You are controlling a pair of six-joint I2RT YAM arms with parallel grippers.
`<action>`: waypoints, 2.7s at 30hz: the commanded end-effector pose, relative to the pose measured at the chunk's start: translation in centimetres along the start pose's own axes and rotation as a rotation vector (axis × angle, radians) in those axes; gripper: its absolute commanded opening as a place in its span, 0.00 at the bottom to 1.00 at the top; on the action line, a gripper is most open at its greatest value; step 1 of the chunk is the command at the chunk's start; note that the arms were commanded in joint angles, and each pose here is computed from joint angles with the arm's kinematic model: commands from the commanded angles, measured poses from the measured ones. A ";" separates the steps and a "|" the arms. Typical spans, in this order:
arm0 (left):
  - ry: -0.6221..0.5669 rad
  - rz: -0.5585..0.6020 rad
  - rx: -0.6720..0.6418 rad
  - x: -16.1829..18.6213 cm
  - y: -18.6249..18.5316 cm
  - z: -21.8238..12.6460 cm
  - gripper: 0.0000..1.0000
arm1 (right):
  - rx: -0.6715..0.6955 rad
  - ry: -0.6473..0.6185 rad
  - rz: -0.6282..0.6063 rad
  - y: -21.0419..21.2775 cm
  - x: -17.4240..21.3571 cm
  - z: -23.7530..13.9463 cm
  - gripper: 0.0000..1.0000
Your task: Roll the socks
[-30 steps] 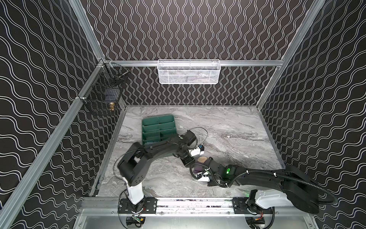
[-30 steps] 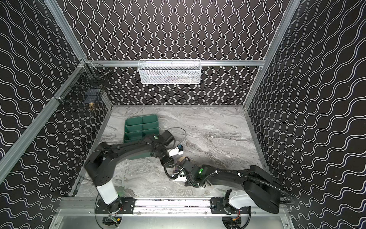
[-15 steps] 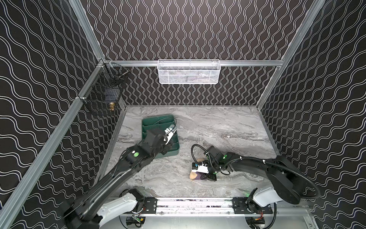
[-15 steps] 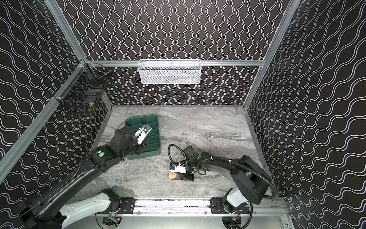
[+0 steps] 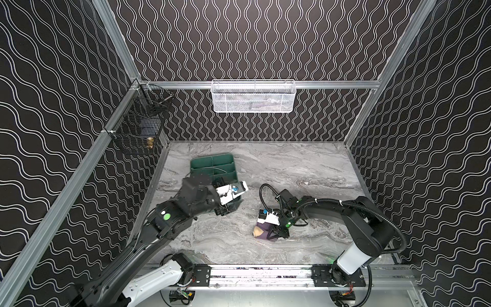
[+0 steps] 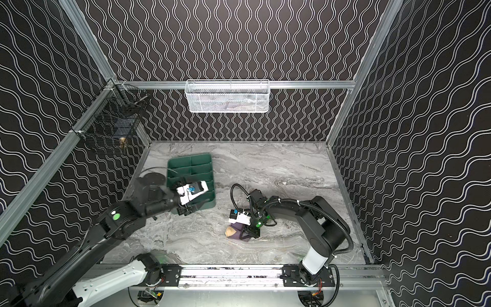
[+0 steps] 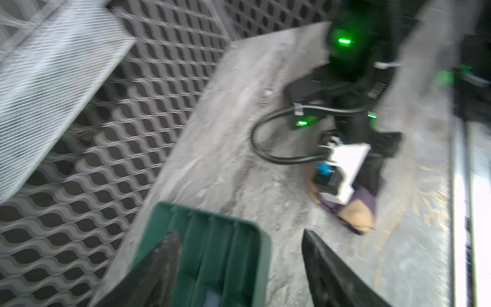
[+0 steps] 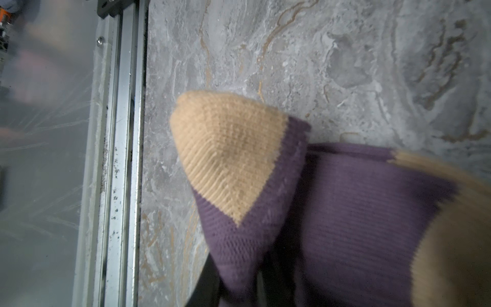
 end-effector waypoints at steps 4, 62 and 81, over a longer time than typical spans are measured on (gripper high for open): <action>0.242 0.348 0.104 5.5 -7.7 5.6 0.75 | 0.183 0.320 0.025 -2.7 5.4 0.0 0.00; 1.099 -0.096 0.639 16.2 -14.9 18.1 0.00 | 1.494 -0.395 0.107 -1.7 -4.5 -28.0 0.70; 1.187 -0.362 0.680 18.7 -11.2 23.5 0.03 | 0.798 0.346 -0.718 7.7 -0.7 -6.9 0.67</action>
Point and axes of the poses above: each gripper's point midway between its finger pads, its own z axis out along the fingers, its own y axis along the line the jaws close on, x = y × z, the point moved 5 cm from there along -z, back along the fingers, and after that the axes turned 13 degrees about -z, right-handed, at the moved point
